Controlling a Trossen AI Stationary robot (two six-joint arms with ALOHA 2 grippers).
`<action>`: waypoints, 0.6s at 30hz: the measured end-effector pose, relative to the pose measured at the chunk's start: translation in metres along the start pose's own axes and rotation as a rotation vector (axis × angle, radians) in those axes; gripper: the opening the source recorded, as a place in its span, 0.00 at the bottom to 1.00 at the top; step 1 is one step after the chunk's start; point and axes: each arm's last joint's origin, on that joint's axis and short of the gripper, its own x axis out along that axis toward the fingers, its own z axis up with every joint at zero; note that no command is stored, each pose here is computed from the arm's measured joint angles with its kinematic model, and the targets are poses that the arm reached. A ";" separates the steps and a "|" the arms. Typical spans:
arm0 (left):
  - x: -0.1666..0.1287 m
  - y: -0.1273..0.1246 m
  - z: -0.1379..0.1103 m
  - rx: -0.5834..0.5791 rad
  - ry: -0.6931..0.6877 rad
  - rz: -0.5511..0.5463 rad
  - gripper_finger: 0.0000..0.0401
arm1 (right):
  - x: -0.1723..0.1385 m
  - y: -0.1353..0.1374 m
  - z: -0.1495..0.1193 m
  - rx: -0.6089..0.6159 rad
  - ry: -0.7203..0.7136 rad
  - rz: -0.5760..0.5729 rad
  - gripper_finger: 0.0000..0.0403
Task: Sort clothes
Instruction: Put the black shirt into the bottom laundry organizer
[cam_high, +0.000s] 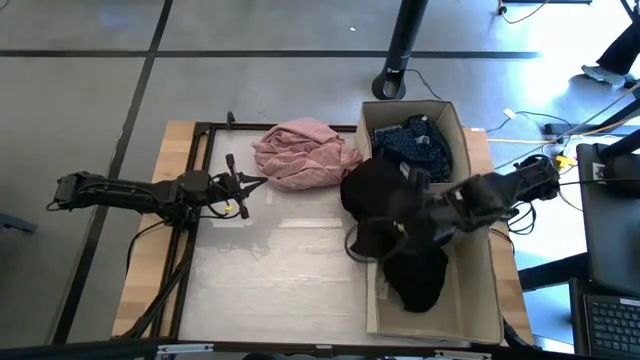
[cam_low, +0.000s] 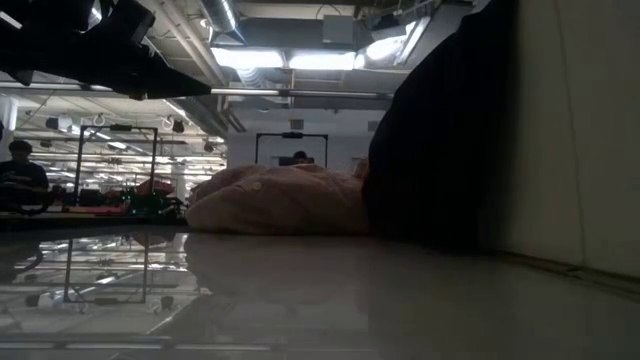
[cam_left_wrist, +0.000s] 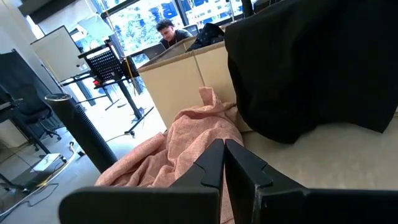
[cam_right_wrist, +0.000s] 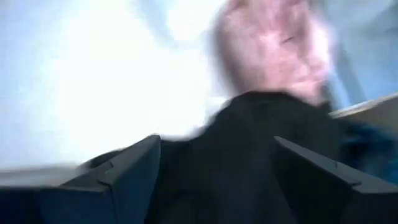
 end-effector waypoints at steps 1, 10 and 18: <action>0.000 0.000 0.000 0.000 0.000 0.000 0.01 | 0.002 -0.005 0.003 -0.017 -0.017 -0.040 0.75; 0.000 0.000 0.000 0.001 0.004 -0.001 0.01 | 0.051 -0.035 0.017 -0.049 0.130 -0.095 0.75; 0.000 0.000 0.000 -0.011 0.003 -0.001 0.01 | 0.103 -0.045 0.016 -0.008 0.322 -0.081 0.75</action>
